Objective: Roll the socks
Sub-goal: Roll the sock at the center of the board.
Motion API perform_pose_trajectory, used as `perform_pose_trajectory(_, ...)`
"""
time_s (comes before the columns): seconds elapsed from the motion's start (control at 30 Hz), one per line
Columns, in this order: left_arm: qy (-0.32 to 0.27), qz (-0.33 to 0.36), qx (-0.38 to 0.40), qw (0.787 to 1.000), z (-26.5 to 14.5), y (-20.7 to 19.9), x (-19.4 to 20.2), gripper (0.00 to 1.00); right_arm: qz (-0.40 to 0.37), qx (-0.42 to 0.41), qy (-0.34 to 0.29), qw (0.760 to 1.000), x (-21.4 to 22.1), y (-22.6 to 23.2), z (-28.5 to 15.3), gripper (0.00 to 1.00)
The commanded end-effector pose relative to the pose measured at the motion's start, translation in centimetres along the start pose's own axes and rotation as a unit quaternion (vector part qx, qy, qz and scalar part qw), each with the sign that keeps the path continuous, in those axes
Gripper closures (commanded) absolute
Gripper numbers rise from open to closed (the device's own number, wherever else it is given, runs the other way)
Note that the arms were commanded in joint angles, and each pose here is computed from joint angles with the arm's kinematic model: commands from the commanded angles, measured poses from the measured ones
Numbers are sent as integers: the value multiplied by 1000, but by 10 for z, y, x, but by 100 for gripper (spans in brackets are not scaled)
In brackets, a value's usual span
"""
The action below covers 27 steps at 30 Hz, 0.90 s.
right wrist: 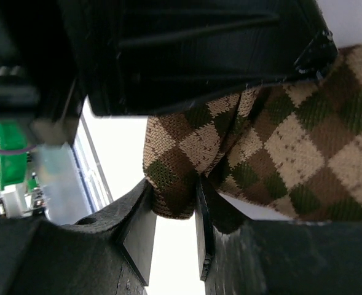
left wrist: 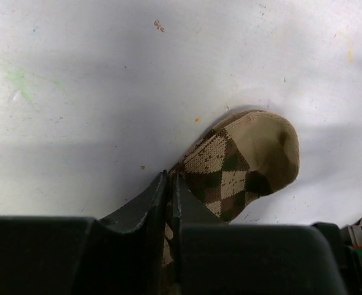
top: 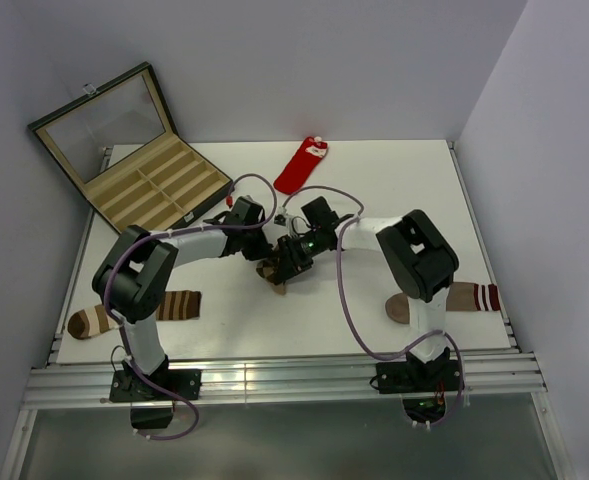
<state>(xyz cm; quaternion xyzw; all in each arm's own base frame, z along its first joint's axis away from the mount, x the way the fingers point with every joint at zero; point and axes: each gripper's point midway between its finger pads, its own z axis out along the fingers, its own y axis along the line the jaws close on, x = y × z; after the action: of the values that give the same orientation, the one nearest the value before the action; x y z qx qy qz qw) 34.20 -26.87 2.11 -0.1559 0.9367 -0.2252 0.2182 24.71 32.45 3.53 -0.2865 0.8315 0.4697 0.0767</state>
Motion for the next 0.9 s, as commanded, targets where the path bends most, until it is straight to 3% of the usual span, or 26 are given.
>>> perform_pose_trajectory(0.0,-1,13,-7,1000,5,2,0,87,31,-2,31,999,11,-4,5,100)
perform_pose_trajectory(0.33,-7,10,-1,1000,5,0,-4,82,119,16,56,991,35,-31,20,100)
perform_pose_trajectory(0.43,-12,10,1,1000,3,-1,-4,75,130,33,56,989,35,-38,21,100)
perform_pose_trajectory(0.63,-32,4,16,999,-17,-13,-15,51,143,71,60,985,35,-50,21,100)
perform_pose_trajectory(0.87,-82,-72,-21,994,-38,8,-30,36,145,100,61,982,35,-58,18,100)
